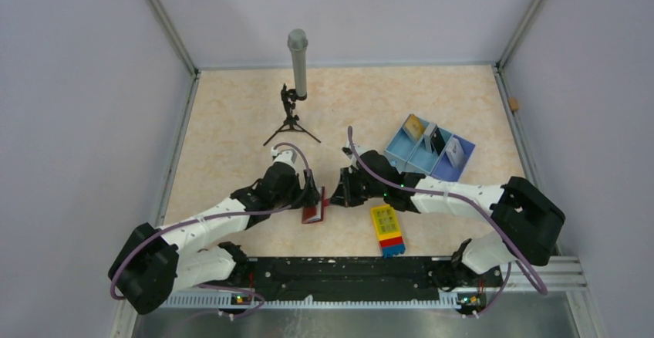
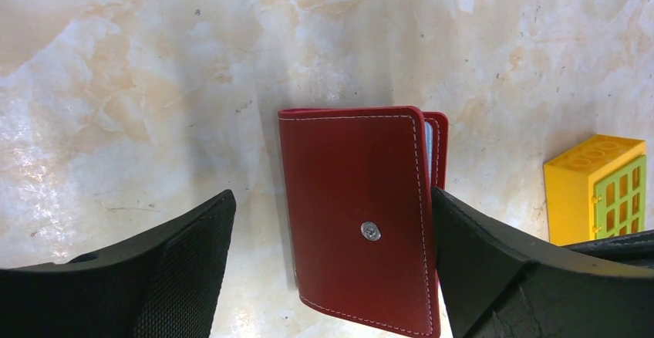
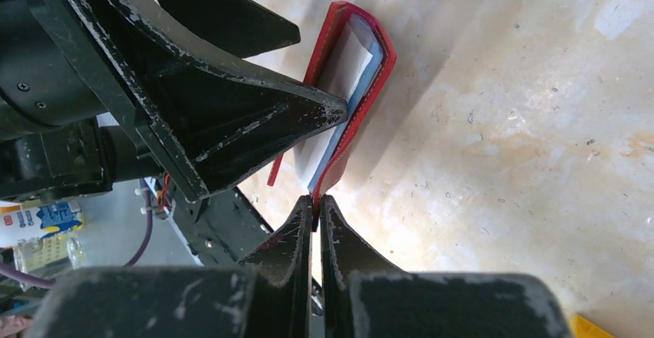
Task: Put the credit cards into the card holder
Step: Open the card holder.
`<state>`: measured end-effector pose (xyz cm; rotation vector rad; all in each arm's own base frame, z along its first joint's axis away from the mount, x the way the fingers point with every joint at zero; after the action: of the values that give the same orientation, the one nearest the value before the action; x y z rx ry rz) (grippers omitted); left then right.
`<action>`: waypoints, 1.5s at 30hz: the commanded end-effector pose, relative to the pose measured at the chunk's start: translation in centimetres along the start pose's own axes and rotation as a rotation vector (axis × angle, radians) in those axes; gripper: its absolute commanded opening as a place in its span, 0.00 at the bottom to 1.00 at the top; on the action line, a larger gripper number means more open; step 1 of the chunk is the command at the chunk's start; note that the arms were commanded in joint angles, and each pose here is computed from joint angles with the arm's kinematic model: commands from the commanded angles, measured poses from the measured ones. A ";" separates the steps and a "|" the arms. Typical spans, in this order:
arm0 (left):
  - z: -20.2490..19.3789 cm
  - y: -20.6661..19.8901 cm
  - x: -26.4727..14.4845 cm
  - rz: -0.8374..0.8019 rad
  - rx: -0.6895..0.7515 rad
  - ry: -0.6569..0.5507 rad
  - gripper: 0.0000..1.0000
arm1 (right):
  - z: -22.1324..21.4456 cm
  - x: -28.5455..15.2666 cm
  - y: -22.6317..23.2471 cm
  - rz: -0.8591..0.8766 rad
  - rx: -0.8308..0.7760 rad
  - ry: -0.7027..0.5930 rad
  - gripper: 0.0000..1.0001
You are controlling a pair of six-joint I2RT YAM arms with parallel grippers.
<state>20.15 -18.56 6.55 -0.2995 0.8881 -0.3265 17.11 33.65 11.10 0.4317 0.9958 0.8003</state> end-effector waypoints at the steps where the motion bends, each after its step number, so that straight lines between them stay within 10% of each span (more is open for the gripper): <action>1: 1.2 -0.1 -0.2 0.028 -0.001 -0.034 0.91 | 1.7 -1.0 1.2 0.035 -0.028 -0.066 0.00; 45: 1.4 5.9 -3.9 0.400 -0.021 -0.074 0.81 | 1.1 -0.6 -1.2 -0.082 -0.010 -0.062 0.00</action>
<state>19.34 -12.19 6.39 -0.1311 0.8935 -0.0066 17.82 32.47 10.15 0.3993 0.9933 0.7071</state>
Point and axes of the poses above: each gripper's point midway between its finger pads, its own x axis out along the fingers, its own y axis along the line the jaws close on, z = x × y, the point moved 2 cm from there along -x, back along the fingers, and after that the axes turned 3 degrees about x, right-handed, at the moved point
